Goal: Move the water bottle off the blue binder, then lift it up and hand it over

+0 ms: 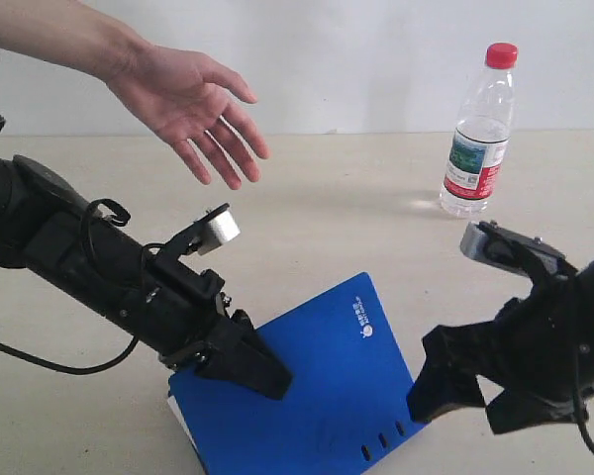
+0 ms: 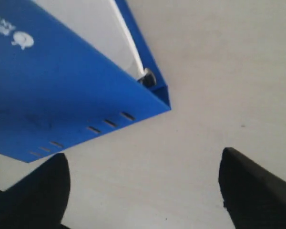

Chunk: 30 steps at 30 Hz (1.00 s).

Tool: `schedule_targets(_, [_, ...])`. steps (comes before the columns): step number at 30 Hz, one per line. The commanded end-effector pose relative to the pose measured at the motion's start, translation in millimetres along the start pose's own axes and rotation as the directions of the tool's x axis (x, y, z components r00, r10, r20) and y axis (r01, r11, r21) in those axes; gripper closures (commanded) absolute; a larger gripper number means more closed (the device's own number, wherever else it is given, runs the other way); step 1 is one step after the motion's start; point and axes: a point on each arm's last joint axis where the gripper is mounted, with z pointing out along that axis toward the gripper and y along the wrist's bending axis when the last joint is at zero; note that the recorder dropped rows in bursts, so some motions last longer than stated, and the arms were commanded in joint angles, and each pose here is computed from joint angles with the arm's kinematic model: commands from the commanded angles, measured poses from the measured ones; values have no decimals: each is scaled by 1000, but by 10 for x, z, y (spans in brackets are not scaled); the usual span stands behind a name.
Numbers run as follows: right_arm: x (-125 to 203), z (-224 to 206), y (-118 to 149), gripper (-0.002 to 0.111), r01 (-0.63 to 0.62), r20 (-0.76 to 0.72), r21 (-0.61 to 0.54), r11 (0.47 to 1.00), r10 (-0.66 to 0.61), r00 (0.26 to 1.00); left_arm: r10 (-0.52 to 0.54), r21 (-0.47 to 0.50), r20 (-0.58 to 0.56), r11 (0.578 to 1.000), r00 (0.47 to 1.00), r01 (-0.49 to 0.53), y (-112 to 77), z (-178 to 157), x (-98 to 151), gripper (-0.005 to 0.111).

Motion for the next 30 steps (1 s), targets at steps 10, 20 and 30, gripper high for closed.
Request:
schedule_targets(10, [118,121,-100,45,-37,9,-3,999,37,999,100,-37,-235,993,967,-111,-197,193,51,77])
schedule_targets(20, [93,120,-113,45,-35,37,11,999,35,999,67,-155,-285,981,956,-115,-178,134,-90,98])
schedule_targets(30, [68,113,-124,45,-26,68,25,999,24,997,87,30,47,996,995,-88,-373,181,-375,102])
